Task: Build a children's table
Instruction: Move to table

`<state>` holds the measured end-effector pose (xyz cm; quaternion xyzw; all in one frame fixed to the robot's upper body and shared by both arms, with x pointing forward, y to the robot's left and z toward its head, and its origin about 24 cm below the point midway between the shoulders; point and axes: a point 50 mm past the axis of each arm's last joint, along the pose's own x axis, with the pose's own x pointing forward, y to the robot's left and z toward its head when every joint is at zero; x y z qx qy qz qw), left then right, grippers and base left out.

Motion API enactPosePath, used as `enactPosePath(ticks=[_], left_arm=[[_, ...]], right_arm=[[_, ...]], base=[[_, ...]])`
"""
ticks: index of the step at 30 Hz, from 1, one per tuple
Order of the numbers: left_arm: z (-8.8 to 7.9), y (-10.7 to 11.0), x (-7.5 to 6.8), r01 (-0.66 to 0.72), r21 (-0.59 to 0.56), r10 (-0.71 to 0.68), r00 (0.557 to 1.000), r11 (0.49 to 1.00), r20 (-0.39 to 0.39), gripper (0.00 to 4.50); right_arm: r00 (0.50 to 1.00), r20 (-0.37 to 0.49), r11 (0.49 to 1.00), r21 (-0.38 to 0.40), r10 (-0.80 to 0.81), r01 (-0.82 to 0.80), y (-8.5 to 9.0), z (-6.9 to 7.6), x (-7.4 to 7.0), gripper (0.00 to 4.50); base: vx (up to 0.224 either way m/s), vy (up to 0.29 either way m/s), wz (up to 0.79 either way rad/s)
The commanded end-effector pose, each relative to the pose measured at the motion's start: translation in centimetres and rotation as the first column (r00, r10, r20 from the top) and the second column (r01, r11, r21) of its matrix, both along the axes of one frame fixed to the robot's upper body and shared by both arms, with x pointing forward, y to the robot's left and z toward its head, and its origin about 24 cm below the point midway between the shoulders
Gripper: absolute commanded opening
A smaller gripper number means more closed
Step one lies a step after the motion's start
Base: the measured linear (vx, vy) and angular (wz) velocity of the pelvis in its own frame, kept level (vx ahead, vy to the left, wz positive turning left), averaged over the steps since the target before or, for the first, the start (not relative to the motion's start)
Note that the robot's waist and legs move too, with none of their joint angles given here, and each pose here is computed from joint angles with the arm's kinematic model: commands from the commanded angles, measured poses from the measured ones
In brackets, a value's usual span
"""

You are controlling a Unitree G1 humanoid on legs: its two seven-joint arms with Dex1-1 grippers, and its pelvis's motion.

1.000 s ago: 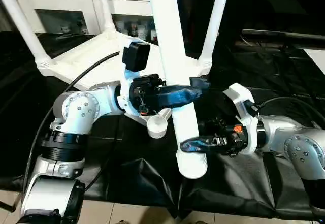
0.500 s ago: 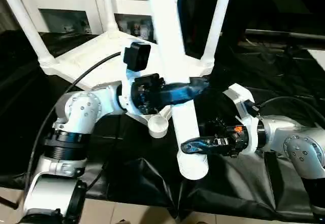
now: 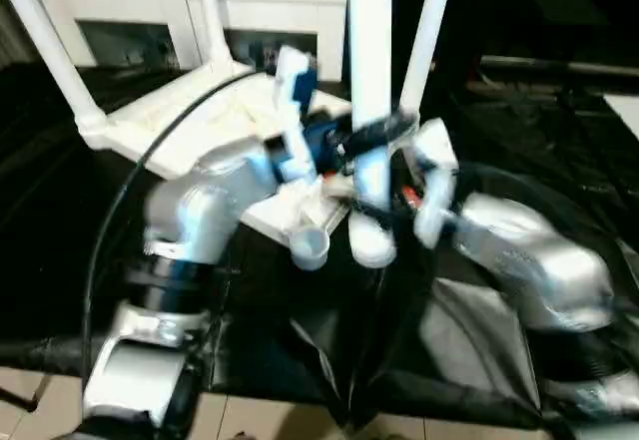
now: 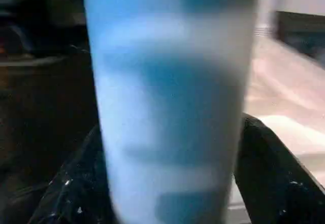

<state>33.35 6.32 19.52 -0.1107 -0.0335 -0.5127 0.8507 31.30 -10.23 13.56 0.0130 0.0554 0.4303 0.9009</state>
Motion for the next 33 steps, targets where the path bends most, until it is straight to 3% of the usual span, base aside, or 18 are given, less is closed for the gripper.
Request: enactPosePath(ticks=[1, 7, 8, 16, 24, 26, 27, 29, 33], left_arm=[[1.2, 0.0, 0.7, -0.137, 0.048, 0.133, 0.988, 0.989, 0.078, 1.86], [1.0, 0.1, 1.2, -0.213, 0.071, 0.207, 0.974, 0.974, 0.086, 1.86], [1.0, 0.0, 1.2, -0.218, 0.07, 0.211, 0.973, 0.974, 0.089, 1.86], [0.8, -0.1, 1.0, -0.222, 0.063, 0.216, 0.972, 0.973, 0.097, 1.86], [0.6, -0.1, 0.9, -0.203, 0.069, 0.196, 0.977, 0.977, 0.088, 1.86], [0.5, -0.1, 0.7, -0.168, 0.076, 0.162, 0.984, 0.983, 0.077, 1.86], [0.4, 0.0, 0.3, -0.108, 0.077, 0.103, 0.993, 0.991, 0.056, 2.42], [0.4, 0.2, -0.6, 0.064, 0.001, -0.064, 0.997, 0.998, -0.041, 2.56], [0.6, 1.6, -0.9, 0.191, -0.059, -0.193, 0.98, 0.98, -0.047, 2.92]], right_arm=[[0.993, 0.02, 0.992, -0.035, -0.119, 0.119, -0.2, -0.2, 0.9, 3.03], [0.984, 0.023, 0.984, -0.042, -0.175, 0.176, 0.1, -0.5, 1.3, 3.03], [0.983, 0.024, 0.982, -0.037, -0.183, 0.184, 0.3, -0.6, 1.3, 2.72], [0.982, 0.033, 0.982, -0.024, -0.185, 0.186, 0.6, -0.5, 1.6, 2.08], [0.988, 0.034, 0.988, -0.023, -0.149, 0.15, 0.6, -0.5, 1.5, 1.93], [0.993, 0.032, 0.993, -0.013, -0.116, 0.116, 0.6, -0.4, 1.4, 1.93], [0.998, 0.028, 0.998, 0.003, -0.06, 0.06, 0.6, -0.2, 1.2, 1.93], [0.997, 0.021, 0.995, 0.061, 0.078, -0.079, 0.4, 0.4, 0.2, 1.93], [0.958, 0.035, 0.954, 0.081, 0.286, -0.288, -0.5, 1.1, -1.4, 1.9]], base=[[0.0, 0.0, 0.0], [0.0, 0.0, 0.0], [0.0, 0.0, 0.0], [0.0, 0.0, 0.0], [0.0, 0.0, 0.0], [0.0, 0.0, 0.0], [0.0, 0.0, 0.0], [0.0, 0.0, 0.0], [0.0, 0.0, 0.0]])
